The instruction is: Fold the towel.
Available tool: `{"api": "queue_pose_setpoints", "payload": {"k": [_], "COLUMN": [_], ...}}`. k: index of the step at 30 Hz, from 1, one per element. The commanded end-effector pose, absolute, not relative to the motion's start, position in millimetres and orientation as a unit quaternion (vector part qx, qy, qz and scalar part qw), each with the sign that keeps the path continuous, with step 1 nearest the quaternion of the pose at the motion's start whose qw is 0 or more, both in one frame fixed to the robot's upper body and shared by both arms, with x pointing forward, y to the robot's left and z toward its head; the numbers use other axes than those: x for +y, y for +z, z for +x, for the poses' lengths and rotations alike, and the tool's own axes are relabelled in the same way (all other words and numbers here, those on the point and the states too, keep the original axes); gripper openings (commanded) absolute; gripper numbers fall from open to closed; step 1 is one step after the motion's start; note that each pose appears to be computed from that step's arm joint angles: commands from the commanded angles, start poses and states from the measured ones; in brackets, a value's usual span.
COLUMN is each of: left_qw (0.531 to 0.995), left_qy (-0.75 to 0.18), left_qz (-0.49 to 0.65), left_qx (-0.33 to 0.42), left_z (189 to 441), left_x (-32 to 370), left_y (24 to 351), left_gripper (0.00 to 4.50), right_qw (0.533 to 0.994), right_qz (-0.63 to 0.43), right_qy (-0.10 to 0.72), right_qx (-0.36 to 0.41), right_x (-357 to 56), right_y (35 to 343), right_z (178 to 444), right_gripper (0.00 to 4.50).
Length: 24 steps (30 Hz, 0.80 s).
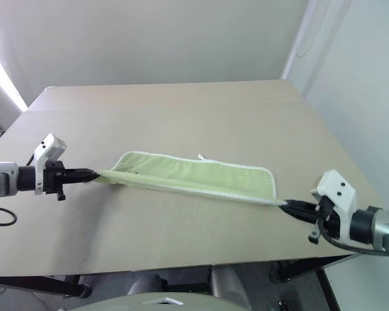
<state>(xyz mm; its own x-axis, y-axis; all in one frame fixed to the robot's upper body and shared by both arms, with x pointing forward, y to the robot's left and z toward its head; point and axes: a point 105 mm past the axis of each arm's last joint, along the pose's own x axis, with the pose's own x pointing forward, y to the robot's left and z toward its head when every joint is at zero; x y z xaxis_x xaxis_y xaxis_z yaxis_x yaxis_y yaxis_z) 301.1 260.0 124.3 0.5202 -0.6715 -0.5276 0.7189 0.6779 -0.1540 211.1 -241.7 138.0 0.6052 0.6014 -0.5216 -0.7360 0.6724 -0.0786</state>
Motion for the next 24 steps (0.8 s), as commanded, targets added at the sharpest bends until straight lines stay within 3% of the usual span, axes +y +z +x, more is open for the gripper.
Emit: {"api": "queue_pose_setpoints", "payload": {"k": [1, 6, 11, 24], "left_qw": [0.867, 0.861, 0.875, 0.877], "left_qy": [-0.398, -0.400, -0.387, -0.388], "left_qz": [0.044, 0.046, 0.031, 0.035], "left_qx": [0.298, 0.310, 0.289, 0.281], "left_z": [313, 331, 369, 398], "left_x": [256, 253, 237, 213], "left_y": [120, 116, 116, 104], "left_gripper": [0.00, 0.00, 0.00, 0.00], "right_qw": [0.890, 0.907, 0.924, 0.940], "right_qz": [-0.151, -0.127, -0.122, -0.115], "right_qy": [0.359, 0.334, 0.291, 0.249], "right_qx": [0.235, 0.225, 0.217, 0.205], "right_x": [-245, -248, -252, -254], "right_y": [133, 130, 120, 107], "right_z": [227, 248, 278, 311], "right_gripper": [0.02, 0.02, 0.02, 0.02]}}
